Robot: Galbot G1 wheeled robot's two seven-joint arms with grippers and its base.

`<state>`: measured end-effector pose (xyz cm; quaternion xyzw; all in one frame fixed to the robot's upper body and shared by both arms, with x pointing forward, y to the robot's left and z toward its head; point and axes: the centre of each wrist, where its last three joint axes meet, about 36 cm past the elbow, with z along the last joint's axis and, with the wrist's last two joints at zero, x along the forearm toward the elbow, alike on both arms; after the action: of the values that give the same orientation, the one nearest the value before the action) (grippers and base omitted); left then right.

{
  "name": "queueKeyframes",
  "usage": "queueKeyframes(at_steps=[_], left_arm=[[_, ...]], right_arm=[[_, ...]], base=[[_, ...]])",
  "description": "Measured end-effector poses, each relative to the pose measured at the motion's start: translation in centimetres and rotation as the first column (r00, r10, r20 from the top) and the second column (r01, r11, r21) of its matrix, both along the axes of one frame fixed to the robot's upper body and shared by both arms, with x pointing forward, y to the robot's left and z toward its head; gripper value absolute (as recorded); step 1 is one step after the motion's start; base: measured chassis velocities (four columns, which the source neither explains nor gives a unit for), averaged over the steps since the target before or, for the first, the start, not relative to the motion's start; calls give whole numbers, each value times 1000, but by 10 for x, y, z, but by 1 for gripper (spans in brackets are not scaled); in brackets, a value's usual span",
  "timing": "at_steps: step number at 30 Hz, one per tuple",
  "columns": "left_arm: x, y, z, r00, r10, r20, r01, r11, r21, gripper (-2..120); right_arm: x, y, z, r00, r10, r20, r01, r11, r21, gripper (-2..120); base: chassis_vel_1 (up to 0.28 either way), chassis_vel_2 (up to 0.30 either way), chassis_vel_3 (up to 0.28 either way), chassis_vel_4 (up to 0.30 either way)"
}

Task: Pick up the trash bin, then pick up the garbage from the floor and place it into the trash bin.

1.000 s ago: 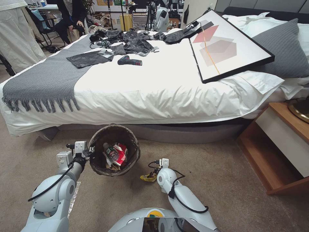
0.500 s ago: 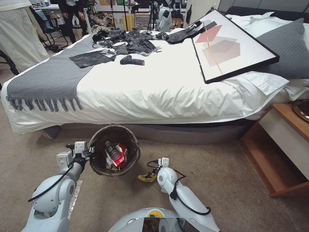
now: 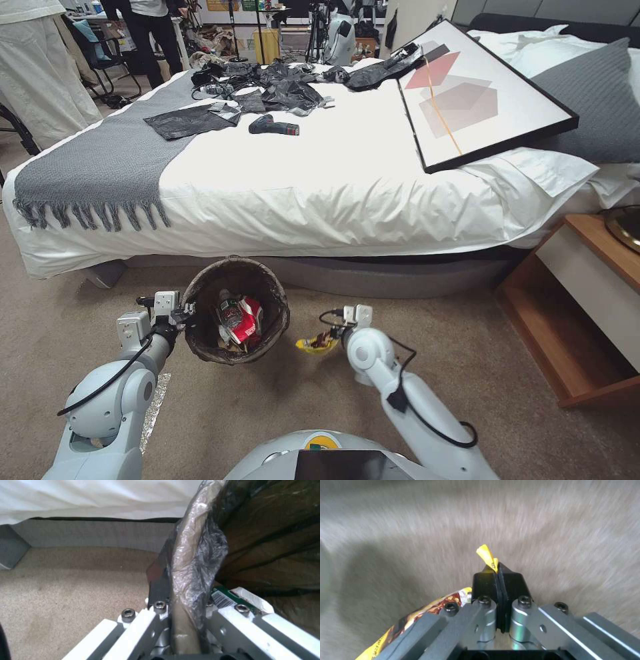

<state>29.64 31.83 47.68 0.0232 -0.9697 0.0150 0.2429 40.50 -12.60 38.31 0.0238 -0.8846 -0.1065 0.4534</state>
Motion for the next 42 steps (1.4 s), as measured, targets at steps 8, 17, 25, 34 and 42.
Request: queueKeyframes(at_steps=[8, 17, 25, 34, 42], left_arm=[[-3, -4, 11, 1000, -4, 22, 4, 1000, 14, 0], [-8, -7, 16, 1000, -12, 26, 11, 999, 37, 0], [-9, -7, 16, 1000, -18, 18, 17, 998, 52, 0], [-10, -8, 15, 1000, -17, 13, 16, 998, 58, 0], [-6, -5, 14, 1000, -9, 13, 8, 998, 62, 0]], right_arm=[[-2, -59, 74, 994, 15, 104, -13, 1000, -26, 0], [-23, -90, 163, 972, 72, 222, -73, 997, -5, 0], [-42, -99, 227, 929, 138, 343, -168, 984, 60, 0], [-42, -87, 288, 811, 318, 491, -394, 917, 58, 0], [-21, -29, 312, 717, 474, 511, -568, 822, 35, 0]], base=[[0, 0, 0, 0], [0, 0, 0, 0], [0, 0, 0, 0], [0, 0, 0, 0], [0, 0, 0, 0]])
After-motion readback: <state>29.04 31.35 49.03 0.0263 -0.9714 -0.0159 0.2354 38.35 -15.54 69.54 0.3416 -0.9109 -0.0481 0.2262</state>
